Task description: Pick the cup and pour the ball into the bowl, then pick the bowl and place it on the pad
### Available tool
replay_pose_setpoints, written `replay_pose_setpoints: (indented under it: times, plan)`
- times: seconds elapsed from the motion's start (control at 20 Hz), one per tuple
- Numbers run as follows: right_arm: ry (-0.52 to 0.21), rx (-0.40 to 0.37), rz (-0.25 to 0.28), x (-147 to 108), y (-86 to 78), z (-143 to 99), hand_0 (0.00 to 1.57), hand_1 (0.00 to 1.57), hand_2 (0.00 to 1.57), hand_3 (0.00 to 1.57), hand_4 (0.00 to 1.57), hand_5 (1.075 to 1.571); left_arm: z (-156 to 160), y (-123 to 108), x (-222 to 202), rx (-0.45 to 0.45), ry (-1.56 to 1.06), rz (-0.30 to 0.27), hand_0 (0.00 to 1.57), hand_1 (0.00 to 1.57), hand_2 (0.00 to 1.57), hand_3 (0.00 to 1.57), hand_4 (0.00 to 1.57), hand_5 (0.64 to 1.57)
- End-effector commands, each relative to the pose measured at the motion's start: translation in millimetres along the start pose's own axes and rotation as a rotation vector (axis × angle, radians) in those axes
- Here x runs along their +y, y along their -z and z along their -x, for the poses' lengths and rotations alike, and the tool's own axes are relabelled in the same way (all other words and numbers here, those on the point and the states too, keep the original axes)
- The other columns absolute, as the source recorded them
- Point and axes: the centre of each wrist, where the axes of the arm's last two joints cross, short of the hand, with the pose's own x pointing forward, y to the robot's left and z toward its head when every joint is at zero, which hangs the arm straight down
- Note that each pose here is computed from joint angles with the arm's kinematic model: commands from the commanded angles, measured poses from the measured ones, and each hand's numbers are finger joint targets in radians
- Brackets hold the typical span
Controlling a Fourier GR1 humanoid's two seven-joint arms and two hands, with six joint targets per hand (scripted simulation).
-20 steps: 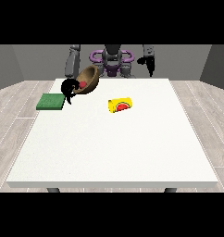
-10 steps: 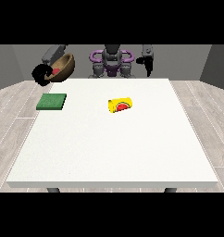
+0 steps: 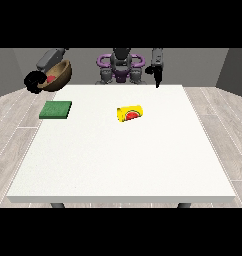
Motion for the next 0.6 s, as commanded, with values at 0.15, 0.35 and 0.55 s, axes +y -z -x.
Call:
replay_pose_setpoints:
  times: [0.15,0.35,0.55]
  plan:
    - [0.085,-0.104,0.028,-41,-0.1,-11,1.55,1.55,1.57,0.71,0.89,1.512,-5,-2,-8,-0.141,0.011,0.028,0.0,0.0,0.0,0.0,1.17,1.352]
    - [0.008,-0.084,0.07,-30,3.7,-11,1.55,1.55,1.57,0.73,0.77,1.519,-4,11,11,-0.108,0.009,0.019,0.0,0.0,0.0,0.0,1.17,1.358]
    - [-0.172,-0.177,0.21,-63,-3.3,-33,1.4,1.4,1.57,0.8,0.0,1.569,-7,3,-8,-0.115,0.002,0.007,0.0,0.0,0.0,0.0,1.17,1.365]
